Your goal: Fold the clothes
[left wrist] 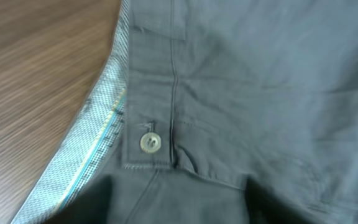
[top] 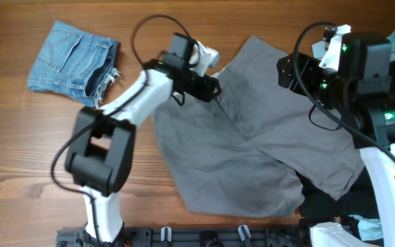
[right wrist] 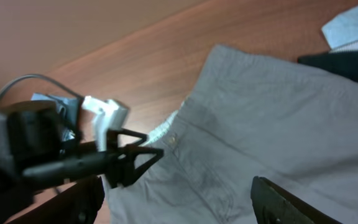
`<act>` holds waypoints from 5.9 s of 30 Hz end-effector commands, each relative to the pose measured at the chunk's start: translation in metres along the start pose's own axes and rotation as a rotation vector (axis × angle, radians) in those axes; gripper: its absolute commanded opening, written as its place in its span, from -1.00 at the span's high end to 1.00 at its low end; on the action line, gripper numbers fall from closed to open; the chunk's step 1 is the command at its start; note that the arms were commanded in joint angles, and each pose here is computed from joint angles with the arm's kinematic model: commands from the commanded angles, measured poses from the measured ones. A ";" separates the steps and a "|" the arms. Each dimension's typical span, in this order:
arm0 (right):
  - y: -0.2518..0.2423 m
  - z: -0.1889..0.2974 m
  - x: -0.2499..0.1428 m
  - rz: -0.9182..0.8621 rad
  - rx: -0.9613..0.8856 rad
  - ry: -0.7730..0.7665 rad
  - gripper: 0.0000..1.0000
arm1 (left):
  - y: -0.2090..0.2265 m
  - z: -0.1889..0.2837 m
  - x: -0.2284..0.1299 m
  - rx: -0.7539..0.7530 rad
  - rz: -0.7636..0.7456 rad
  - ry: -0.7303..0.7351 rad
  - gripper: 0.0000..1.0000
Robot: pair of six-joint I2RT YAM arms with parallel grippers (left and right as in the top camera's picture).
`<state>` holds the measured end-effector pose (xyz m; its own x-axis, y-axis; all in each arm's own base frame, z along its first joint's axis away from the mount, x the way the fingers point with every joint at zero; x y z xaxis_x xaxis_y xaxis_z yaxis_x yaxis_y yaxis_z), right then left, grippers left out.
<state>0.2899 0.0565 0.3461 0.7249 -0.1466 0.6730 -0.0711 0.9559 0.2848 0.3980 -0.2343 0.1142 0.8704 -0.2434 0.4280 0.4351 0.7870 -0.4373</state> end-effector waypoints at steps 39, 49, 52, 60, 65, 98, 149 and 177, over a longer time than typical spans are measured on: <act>-0.017 -0.053 -0.028 -0.005 -0.070 0.277 -0.62 | 0.010 -0.019 -0.011 0.089 0.047 0.043 -0.43; -0.017 -0.053 -0.028 -0.006 -0.070 0.277 -0.64 | 0.033 -0.073 -0.042 0.306 0.116 0.110 0.70; -0.017 -0.053 -0.028 -0.006 -0.070 0.277 -0.64 | 0.073 -0.062 -0.038 0.566 0.243 0.025 0.58; -0.017 -0.053 -0.028 -0.005 -0.074 0.277 -0.66 | 0.189 0.005 -0.044 0.838 0.537 -0.029 0.52; -0.026 -0.054 -0.030 0.006 -0.150 0.273 -0.71 | 0.241 0.045 -0.075 0.911 0.777 0.020 0.37; -0.086 -0.268 -0.048 -0.013 -0.007 0.300 -0.24 | 0.135 0.100 -0.026 0.444 0.607 -0.002 -0.57; -0.072 -0.224 -0.166 -0.009 0.033 0.680 0.03 | 0.132 0.100 -0.038 0.449 0.577 0.075 -0.73; -0.071 -0.149 -0.104 -0.018 0.062 0.462 0.90 | 0.071 0.008 -0.030 0.233 0.101 0.138 0.81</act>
<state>0.3260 0.0420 0.1279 0.9752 -0.0246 0.2200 -0.0549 0.9358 0.3482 0.4018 -0.1663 0.1192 0.9304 -0.1595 0.3302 0.2666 0.9125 -0.3102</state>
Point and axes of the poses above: each gripper's point midway between its finger pads, its own z axis back along the fingers, its own y axis along the line the jaws close on, x = y × z, the point moved 7 cm from there along z, back along the fingers, and after that the axes turned 12 degrees about z, right-handed, at the moved point
